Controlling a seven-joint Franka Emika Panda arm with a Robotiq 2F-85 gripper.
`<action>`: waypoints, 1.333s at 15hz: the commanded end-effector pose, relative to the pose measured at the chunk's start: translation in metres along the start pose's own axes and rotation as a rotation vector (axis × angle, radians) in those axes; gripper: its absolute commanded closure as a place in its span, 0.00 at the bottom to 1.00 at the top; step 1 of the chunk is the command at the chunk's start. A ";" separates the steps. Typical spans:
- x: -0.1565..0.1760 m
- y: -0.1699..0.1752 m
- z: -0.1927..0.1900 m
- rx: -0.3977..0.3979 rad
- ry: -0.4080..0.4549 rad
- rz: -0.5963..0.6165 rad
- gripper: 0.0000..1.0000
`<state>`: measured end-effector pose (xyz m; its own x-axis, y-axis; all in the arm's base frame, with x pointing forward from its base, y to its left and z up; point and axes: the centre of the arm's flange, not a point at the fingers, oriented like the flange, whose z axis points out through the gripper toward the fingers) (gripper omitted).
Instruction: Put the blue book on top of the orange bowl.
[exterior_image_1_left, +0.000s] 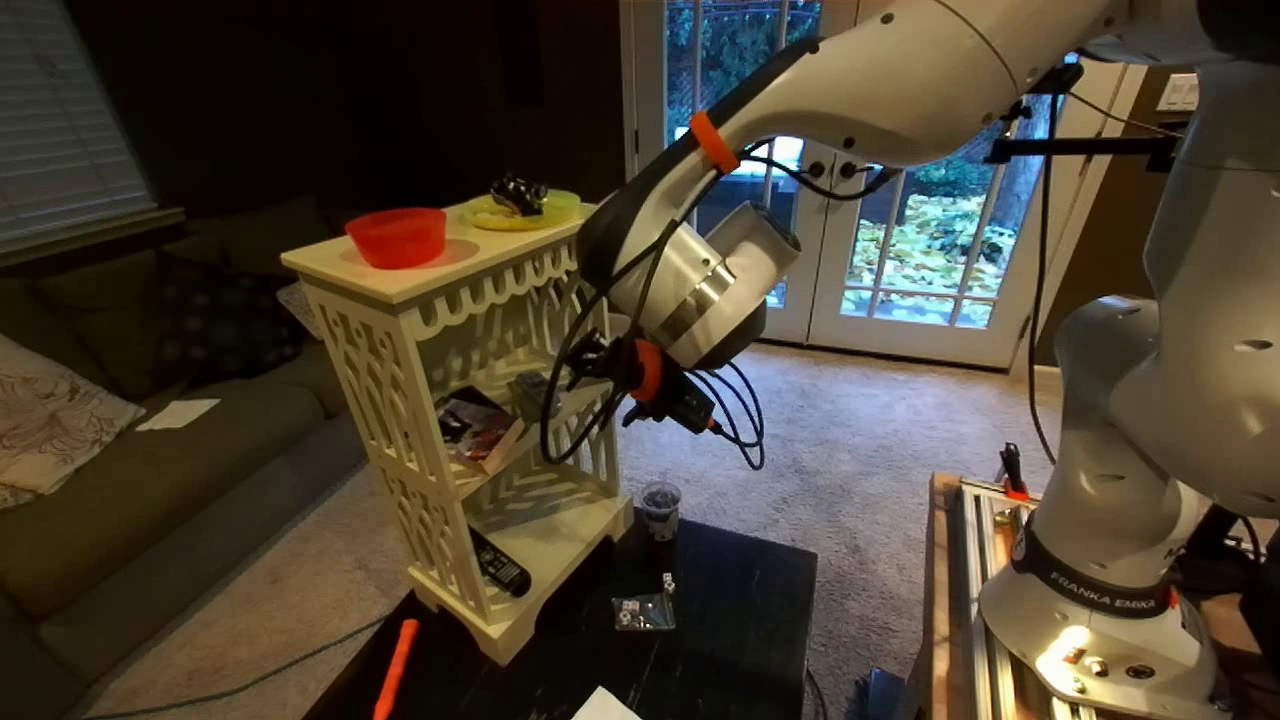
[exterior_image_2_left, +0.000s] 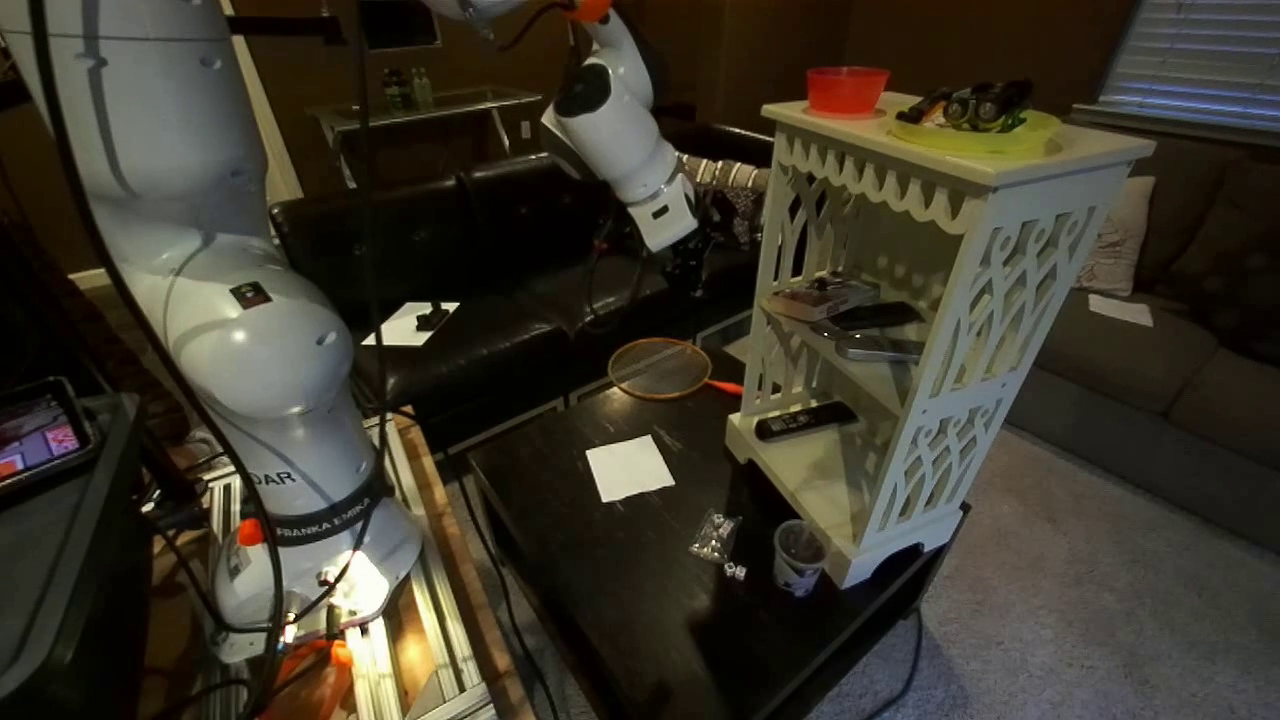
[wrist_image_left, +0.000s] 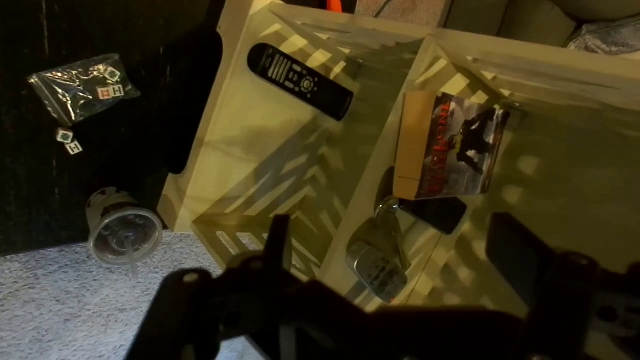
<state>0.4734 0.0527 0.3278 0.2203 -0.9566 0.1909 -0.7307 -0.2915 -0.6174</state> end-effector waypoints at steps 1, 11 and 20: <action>-0.003 0.009 0.009 0.051 -0.040 0.037 0.00; -0.018 0.040 0.018 0.140 -0.125 0.156 0.00; 0.022 0.083 0.014 0.079 -0.026 0.060 0.00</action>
<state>0.4578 -0.0026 0.3373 0.1985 -0.9713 0.1311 -0.6934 -0.2338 -0.6816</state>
